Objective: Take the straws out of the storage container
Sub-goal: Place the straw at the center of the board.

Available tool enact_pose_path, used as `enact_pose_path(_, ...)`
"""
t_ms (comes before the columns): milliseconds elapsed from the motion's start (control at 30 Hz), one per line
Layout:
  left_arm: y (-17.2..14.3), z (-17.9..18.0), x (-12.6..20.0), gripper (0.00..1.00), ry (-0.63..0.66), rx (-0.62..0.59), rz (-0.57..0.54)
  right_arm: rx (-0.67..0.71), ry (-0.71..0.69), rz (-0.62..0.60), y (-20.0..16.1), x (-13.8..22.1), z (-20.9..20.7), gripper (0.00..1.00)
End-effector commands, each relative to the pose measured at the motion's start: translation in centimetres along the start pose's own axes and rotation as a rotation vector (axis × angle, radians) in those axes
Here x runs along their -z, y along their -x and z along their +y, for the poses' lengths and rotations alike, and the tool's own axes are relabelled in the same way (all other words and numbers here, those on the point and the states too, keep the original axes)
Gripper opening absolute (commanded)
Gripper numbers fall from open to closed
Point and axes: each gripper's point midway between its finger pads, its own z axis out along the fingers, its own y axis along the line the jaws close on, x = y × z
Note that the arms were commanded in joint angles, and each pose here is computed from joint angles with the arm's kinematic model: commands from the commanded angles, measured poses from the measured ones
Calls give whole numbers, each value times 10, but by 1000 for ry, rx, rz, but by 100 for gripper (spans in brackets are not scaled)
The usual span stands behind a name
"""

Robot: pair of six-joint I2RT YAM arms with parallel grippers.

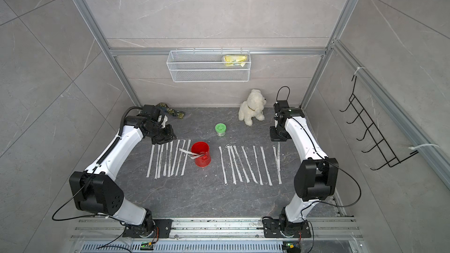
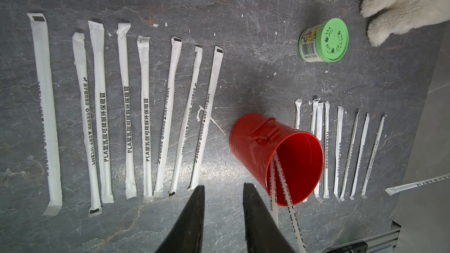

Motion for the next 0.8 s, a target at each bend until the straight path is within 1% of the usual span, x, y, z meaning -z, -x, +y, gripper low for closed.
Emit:
enact_pose_path(0, 9, -8, 9, 31, -1, -15, -29, -16, -9, -16, 13, -11, -5, 4)
enact_pose_path(167, 9, -8, 6, 31, 5, -25, -19, -34, -45, 53, 14, -33, -22, 4)
enact_pose_path(300, 8, -6, -3, 31, 8, -24, 0, -27, -89, 112, 9, -44, -35, 4)
enact_pose_path(500, 9, -6, -14, 31, 1, -29, 21, -59, -97, 160, -1, -60, -51, 5)
enact_pose_path(767, 10, -7, -22, 31, -7, -39, 36, -50, -124, 196, -9, -62, -57, 8)
